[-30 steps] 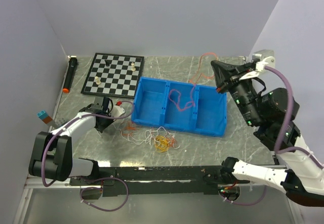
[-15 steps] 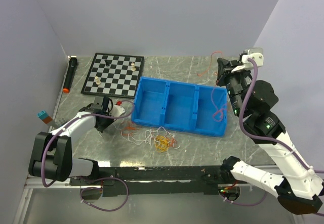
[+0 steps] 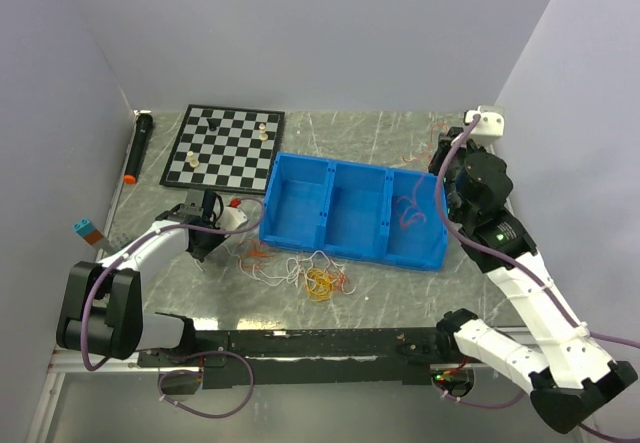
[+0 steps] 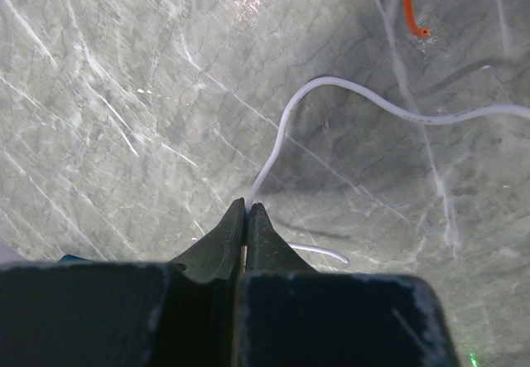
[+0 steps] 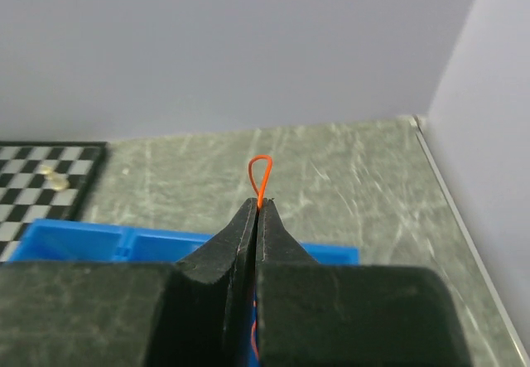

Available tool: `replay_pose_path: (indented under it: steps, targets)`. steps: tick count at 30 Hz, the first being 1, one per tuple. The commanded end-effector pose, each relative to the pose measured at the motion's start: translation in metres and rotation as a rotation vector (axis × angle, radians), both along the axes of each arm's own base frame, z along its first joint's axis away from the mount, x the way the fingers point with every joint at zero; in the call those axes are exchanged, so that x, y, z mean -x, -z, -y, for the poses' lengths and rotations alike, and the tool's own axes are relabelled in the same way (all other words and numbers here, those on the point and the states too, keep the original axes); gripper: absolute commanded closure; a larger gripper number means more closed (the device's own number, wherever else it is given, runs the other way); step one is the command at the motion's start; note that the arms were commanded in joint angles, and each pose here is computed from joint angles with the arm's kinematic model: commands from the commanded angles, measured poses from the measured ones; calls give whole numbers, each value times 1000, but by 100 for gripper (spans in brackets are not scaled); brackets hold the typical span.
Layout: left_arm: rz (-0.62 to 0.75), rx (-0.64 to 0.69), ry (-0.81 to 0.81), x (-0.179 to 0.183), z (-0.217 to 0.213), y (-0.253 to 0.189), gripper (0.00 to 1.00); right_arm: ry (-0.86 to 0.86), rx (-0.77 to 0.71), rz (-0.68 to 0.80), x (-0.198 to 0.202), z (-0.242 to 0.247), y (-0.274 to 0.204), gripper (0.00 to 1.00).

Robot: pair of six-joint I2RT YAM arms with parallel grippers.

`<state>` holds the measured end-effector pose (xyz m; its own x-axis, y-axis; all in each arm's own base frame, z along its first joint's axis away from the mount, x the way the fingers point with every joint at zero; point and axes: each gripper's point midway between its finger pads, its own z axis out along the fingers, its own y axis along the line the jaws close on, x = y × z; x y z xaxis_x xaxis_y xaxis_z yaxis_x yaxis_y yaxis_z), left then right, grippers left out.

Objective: Untangle the cables

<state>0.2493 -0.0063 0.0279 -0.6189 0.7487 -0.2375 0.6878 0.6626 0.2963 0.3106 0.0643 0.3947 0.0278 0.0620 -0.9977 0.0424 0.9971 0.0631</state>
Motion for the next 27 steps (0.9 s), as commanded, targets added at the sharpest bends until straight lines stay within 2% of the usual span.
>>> replay_pose_path:
  steps: [1, 6, 13, 16, 18, 19, 24, 27]
  targets:
    - [44, 29, 3, -9, 6, -12, 99, 106, -78, -7, -5, 23, 11, 100]
    - [44, 36, 1, -11, 8, -12, 99, 181, -88, -128, -12, 33, 50, 100]
    - [45, 59, -3, -14, 12, -17, 99, 201, -232, -358, -2, 20, 139, 100]
    - [45, 56, 1, -13, 12, -15, 99, 235, -252, -456, 7, 20, 172, 83]
    - [41, 56, -1, -13, 12, -14, 99, 258, -247, -489, 10, 22, 183, 81]
    - [40, 58, -3, -14, 13, -15, 99, 262, -243, -495, 9, 23, 183, 79]
    - [48, 69, -3, -16, 16, -18, 99, 289, -235, -505, 6, 25, 174, 47]
    - [52, 65, -3, -16, 15, -19, 99, 292, -232, -501, 4, 25, 163, 38]
